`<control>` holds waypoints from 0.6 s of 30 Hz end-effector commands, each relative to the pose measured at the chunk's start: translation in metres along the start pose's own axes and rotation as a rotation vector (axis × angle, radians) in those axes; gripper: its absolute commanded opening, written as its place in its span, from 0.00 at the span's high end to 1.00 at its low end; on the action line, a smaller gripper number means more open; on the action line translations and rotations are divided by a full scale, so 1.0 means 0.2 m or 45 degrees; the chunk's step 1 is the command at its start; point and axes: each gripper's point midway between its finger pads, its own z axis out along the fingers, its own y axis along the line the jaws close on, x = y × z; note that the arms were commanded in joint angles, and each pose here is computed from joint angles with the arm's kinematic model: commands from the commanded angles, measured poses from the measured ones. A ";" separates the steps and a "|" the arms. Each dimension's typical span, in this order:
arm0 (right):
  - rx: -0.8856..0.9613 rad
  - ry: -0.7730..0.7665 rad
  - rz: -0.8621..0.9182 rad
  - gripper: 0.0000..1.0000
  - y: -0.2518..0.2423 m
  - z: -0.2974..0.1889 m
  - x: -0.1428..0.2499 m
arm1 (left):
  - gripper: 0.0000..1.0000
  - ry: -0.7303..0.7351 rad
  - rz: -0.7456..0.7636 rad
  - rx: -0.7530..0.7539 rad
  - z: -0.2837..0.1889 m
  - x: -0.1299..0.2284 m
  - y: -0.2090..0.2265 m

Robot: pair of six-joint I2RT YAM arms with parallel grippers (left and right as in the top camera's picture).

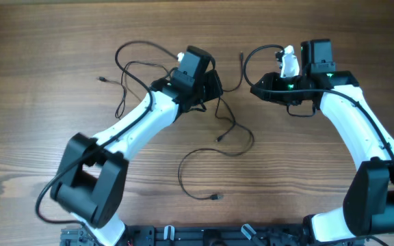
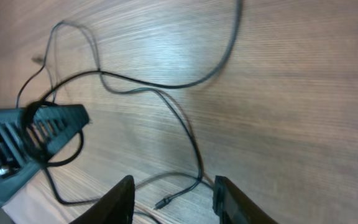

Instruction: Untangle cables

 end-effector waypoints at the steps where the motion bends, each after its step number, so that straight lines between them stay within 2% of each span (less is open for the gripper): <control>1: -0.436 0.005 -0.378 0.62 0.30 -0.07 0.05 | 0.96 -0.006 0.396 0.119 -0.10 0.00 -0.13; 6: -0.581 -0.047 -0.641 0.62 0.39 -0.10 0.06 | 0.96 0.007 0.316 0.141 -0.10 0.00 -0.13; 9: -0.736 -0.097 -0.792 0.70 0.48 -0.15 0.09 | 0.96 0.001 -0.023 0.122 -0.11 -0.06 -0.08; 10: -0.743 -0.120 -0.857 0.68 0.48 -0.16 0.09 | 0.96 0.024 -0.192 0.141 -0.12 -0.08 -0.06; 12: -0.742 -0.139 -0.909 0.64 0.48 -0.16 0.08 | 0.96 0.099 -0.301 0.219 -0.15 -0.09 -0.06; 15: -0.744 -0.159 -0.959 0.64 0.49 -0.15 0.08 | 0.96 0.208 -0.343 0.336 -0.20 -0.07 -0.09; 18: -0.731 -0.160 -1.066 0.74 0.57 -0.09 0.09 | 0.96 0.255 -0.331 0.372 -0.21 -0.03 -0.13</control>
